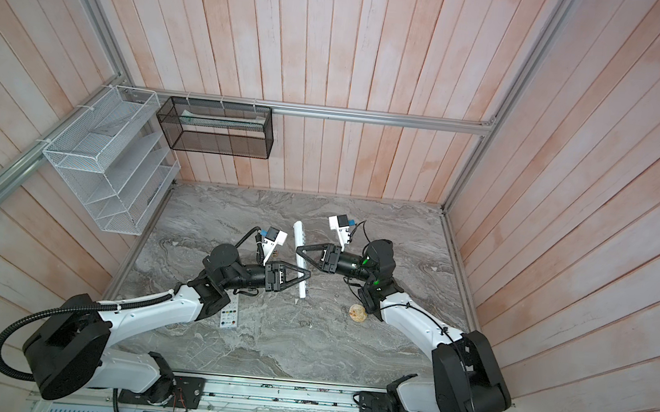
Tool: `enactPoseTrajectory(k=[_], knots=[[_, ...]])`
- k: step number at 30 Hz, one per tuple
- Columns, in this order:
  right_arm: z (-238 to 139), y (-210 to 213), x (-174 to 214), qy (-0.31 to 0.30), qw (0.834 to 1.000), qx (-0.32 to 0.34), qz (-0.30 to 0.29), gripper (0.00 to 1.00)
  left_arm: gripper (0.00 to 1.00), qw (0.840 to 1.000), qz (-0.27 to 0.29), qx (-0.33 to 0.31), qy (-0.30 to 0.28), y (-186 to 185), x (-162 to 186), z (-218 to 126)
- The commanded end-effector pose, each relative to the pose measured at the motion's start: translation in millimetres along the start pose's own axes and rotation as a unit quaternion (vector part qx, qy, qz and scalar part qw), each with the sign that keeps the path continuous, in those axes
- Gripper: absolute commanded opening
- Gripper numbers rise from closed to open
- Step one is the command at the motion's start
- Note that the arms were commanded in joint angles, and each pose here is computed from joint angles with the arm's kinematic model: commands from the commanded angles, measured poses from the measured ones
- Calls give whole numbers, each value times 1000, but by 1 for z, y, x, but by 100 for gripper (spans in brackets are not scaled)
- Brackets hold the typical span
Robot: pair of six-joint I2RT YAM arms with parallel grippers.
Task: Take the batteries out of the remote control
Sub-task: 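Pass the remote to the left gripper while the right gripper releases it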
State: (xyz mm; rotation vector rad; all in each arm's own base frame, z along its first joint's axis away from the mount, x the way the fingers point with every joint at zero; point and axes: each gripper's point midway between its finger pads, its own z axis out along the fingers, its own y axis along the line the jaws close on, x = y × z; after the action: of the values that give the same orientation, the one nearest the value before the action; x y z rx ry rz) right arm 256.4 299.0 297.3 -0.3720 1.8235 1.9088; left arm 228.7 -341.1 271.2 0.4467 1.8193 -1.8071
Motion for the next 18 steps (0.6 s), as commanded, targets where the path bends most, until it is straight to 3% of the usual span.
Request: enactPoseTrajectory(k=[1,3,7,10,12,14,18], knots=[[-2,10,-3,-14,1000,-5,-20,42,40,1000,27,10,-9,-9,-7,2],[-3,9,-2,-14,1000,-4,-20,43,30,1000,28,-1,-6,-6,-6,1],[-3,9,-2,-13,1000,1,-21,52,29,999,34,-21,2,-4,-5,-1],[-5,6,-3,-9,999,18,-28,68,29,997,42,-54,18,3,-2,-3],[-12,-2,-9,-13,998,57,-34,85,29,994,45,-96,39,14,0,-7],[-25,-13,-16,-20,993,113,-35,98,29,986,56,-143,68,26,3,-12],[-51,-23,-21,-11,976,213,-33,98,29,950,103,-259,143,55,12,-31]])
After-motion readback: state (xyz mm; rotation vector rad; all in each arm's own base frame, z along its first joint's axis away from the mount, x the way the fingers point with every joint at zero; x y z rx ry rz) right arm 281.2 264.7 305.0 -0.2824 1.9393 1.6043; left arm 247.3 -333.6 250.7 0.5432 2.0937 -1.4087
